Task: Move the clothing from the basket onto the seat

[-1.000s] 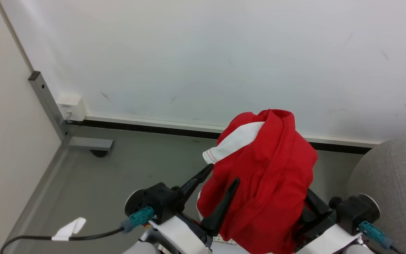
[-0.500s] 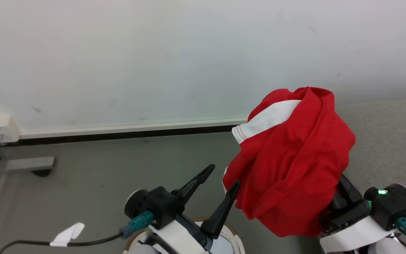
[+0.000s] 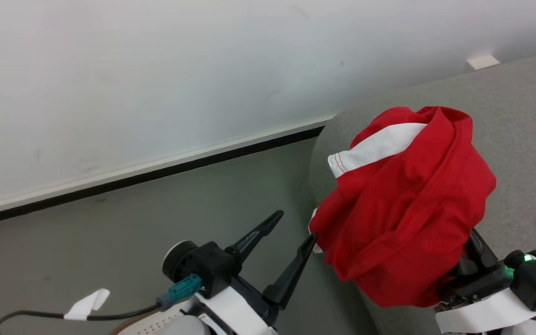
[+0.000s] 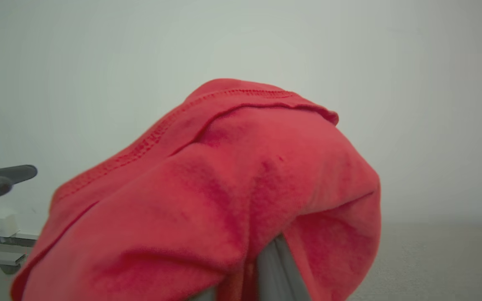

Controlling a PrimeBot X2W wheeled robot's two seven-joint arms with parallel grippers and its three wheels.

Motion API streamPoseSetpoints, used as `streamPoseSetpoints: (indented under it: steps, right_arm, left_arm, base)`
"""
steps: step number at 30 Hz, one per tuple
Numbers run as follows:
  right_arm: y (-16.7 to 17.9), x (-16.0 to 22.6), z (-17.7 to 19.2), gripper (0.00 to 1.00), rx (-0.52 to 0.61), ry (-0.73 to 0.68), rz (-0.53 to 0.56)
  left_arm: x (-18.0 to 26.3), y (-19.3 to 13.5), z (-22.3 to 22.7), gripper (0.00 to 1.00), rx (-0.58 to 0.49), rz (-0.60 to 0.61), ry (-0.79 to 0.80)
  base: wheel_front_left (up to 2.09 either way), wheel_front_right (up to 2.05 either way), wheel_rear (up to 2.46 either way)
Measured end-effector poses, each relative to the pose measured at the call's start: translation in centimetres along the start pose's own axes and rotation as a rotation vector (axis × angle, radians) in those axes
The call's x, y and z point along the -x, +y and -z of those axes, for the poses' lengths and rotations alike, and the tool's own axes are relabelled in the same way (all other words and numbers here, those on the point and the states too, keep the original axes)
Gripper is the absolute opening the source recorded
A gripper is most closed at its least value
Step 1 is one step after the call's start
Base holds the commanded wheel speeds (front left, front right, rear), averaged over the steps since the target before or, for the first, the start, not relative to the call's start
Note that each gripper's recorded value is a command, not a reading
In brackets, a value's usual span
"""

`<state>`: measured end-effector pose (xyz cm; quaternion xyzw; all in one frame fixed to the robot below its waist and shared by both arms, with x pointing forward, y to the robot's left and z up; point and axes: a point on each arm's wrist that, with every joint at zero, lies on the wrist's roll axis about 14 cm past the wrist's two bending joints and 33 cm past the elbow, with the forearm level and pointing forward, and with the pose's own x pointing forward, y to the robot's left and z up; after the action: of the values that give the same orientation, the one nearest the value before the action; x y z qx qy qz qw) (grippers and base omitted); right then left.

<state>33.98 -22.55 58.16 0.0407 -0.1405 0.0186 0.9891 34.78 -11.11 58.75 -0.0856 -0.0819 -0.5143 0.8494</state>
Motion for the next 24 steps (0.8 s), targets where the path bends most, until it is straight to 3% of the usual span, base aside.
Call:
streamPoseSetpoints:
  steps: [6,14,24]
  right_arm:
    - [-2.0,1.5,-0.6,0.00,0.023,-0.002,0.073]
    - [-3.3,1.3,-0.5,0.00,0.044,0.010,0.088]
    - [-7.6,-4.1,-1.8,0.00,0.164,0.013,0.133]
  left_arm:
    - [-1.4,-1.5,1.2,1.00,0.022,0.069,0.014]
    - [-1.5,-1.8,1.7,1.00,0.022,0.093,0.011]
    - [-1.9,1.6,3.0,1.00,0.030,0.072,0.044]
  base:
    - [0.00,0.00,0.00]
    - [0.00,0.00,0.00]
    - [0.00,0.00,0.00]
